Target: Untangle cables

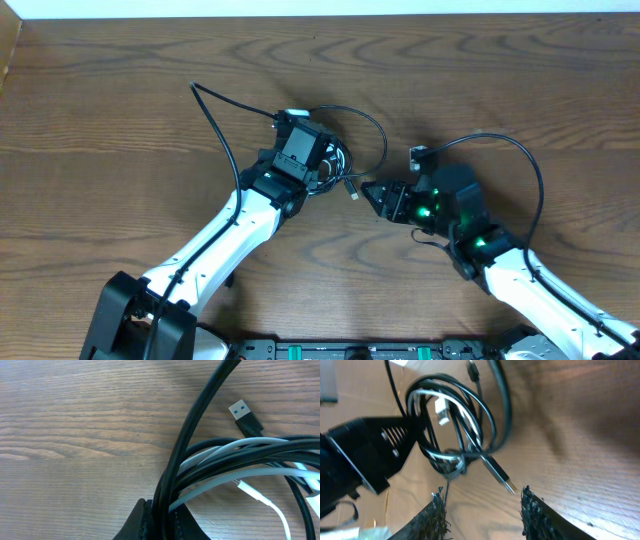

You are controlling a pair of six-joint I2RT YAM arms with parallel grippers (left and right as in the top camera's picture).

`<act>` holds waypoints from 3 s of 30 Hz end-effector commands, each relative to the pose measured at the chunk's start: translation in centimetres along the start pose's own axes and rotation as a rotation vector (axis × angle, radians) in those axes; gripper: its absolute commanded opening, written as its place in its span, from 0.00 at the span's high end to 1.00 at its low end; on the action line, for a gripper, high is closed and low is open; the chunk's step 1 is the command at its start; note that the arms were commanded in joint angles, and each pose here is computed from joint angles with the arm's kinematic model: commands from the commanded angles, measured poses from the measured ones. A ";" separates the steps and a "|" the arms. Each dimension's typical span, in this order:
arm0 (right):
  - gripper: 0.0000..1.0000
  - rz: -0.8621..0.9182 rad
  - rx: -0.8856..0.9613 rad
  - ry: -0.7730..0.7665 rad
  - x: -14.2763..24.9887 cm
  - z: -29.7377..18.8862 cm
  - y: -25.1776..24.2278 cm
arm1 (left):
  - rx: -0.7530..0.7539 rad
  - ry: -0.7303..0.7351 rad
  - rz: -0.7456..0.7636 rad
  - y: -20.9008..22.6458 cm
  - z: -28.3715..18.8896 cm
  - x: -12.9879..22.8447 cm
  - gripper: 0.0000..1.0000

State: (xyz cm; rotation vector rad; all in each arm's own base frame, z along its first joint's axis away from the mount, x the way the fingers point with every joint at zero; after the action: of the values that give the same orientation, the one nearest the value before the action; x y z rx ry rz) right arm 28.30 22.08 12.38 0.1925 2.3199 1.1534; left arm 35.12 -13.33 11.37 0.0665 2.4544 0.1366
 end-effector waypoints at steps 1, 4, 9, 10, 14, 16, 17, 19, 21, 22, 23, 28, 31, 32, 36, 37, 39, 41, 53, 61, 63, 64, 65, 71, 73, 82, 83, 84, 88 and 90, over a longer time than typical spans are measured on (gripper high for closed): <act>0.54 0.038 0.055 -0.077 -0.8 0.8 -0.5 | 0.028 0.005 -0.027 -0.3 -0.2 0.1 0.92; 0.55 0.024 0.031 -0.086 -0.9 2.0 -0.4 | 0.075 0.021 -0.027 -1.1 -0.2 0.3 0.92; 0.63 0.017 -0.005 -0.074 -0.8 3.3 -0.4 | 0.098 0.031 -0.027 -1.4 -0.3 0.5 0.92; 0.71 0.011 -0.035 -0.061 -0.6 3.5 0.1 | 0.098 0.031 -0.027 -1.4 -0.3 0.5 0.92; 0.86 -0.012 -0.133 -0.013 -0.1 3.4 1.9 | 0.098 0.031 -0.027 -1.4 -0.3 0.5 0.92; 0.99 -0.020 -0.172 0.015 0.3 3.3 2.6 | 0.098 0.031 -0.026 -1.4 -0.3 0.5 0.92; 0.99 -0.029 -0.205 0.039 0.5 3.1 3.1 | 0.097 0.030 -0.021 -1.4 -0.3 0.5 0.92; 0.99 -0.058 -0.245 0.053 0.4 2.7 3.6 | 0.098 0.029 0.001 -1.4 -0.3 0.5 0.92; 0.99 -0.085 -0.298 0.056 -0.2 2.2 4.2 | 0.097 0.031 0.020 -1.4 -0.3 0.5 0.92; 0.99 -0.102 -0.349 0.056 -0.7 1.6 4.8 | 0.097 0.032 0.021 -1.4 -0.3 0.6 0.92; 0.99 -0.120 -0.390 0.052 -1.3 1.1 5.3 | 0.097 0.032 0.022 -1.4 -0.3 0.6 0.92; 0.99 -0.230 -0.579 0.013 -4.4 -2.6 6.9 | 0.097 0.029 0.073 -1.4 -0.3 0.6 0.92; 0.99 -0.261 -0.607 -0.012 -6.3 -4.6 5.9 | 0.086 0.023 0.116 -1.2 -0.2 0.5 0.92; 0.99 -0.258 -0.599 -0.024 -7.0 -5.2 5.1 | 0.068 0.017 0.129 -0.9 -0.2 0.4 0.92; 0.99 -0.261 -0.519 -0.152 -11.3 -8.5 0.6 | -0.114 -0.036 0.144 2.0 -0.3 -0.7 0.94; 0.99 -0.251 -0.499 -0.178 -12.0 -9.0 -0.2 | -0.145 -0.044 0.155 2.5 -0.4 -0.9 0.92; 0.99 -0.245 -0.463 -0.232 -13.3 -10.2 -1.6 | -0.214 -0.062 0.175 3.5 -0.6 -1.3 0.92; 0.98 -0.228 -0.430 -0.274 -14.3 -11.1 -2.9 | -0.293 -0.083 0.196 4.7 -0.9 -1.8 0.92; 0.98 -0.118 -0.207 -0.314 -14.5 -10.4 -9.0 | -0.547 -0.248 0.297 7.3 -3.2 -6.5 0.92; 0.82 -0.032 -0.314 -0.088 -9.9 -7.7 -6.6 | -0.535 -0.288 0.284 6.8 -3.4 -7.3 0.92; 0.77 -0.040 -0.346 -0.028 -8.6 -6.5 -5.1 | -0.526 -0.298 0.288 6.3 -3.6 -7.4 0.92; 0.74 -0.051 -0.354 -0.006 -7.9 -6.0 -4.5 | -0.520 -0.304 0.289 6.0 -3.6 -7.4 0.92; 0.73 -0.062 -0.355 0.012 -7.4 -5.3 -4.0 | -0.515 -0.309 0.292 5.7 -3.7 -7.5 0.92; 0.54 -0.060 -0.239 0.056 -4.3 -1.3 -2.7 | -0.471 -0.338 0.306 3.6 -4.2 -7.3 0.92; 0.49 -0.013 -0.195 0.064 -3.4 -0.2 -2.5 | -0.452 -0.353 0.279 2.9 -4.4 -7.2 0.92; 0.37 0.235 -0.046 0.008 -1.2 2.6 -1.6 | -0.348 -0.421 0.103 0.1 -5.2 -6.6 0.92; 0.37 0.262 -0.033 -0.005 -1.2 2.8 -1.7 | -0.339 -0.425 0.100 -0.3 -5.4 -6.5 0.92; 0.37 0.288 -0.020 -0.022 -1.2 2.9 -1.7 | -0.330 -0.428 0.101 -0.7 -5.5 -6.4 0.92; 0.42 0.361 -0.006 -0.064 -1.7 3.0 -1.8 | -0.299 -0.438 0.126 -2.1 -6.0 -6.1 0.92; 0.43 0.383 -0.001 -0.076 -1.8 3.0 -1.9 | -0.289 -0.440 0.136 -2.6 -6.2 -5.9 0.92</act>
State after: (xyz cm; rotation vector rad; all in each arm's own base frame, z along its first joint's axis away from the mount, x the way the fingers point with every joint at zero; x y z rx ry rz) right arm 30.75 22.80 10.14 0.5360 2.3180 1.3252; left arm 36.18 -16.60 18.94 0.1631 1.9918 0.5021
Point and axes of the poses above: each gripper's point midway between its finger pads, its own z axis out along the fingers, its own y axis along the line the jaws close on, x = y × z, the point moved 1 cm from there along -z, back along the fingers
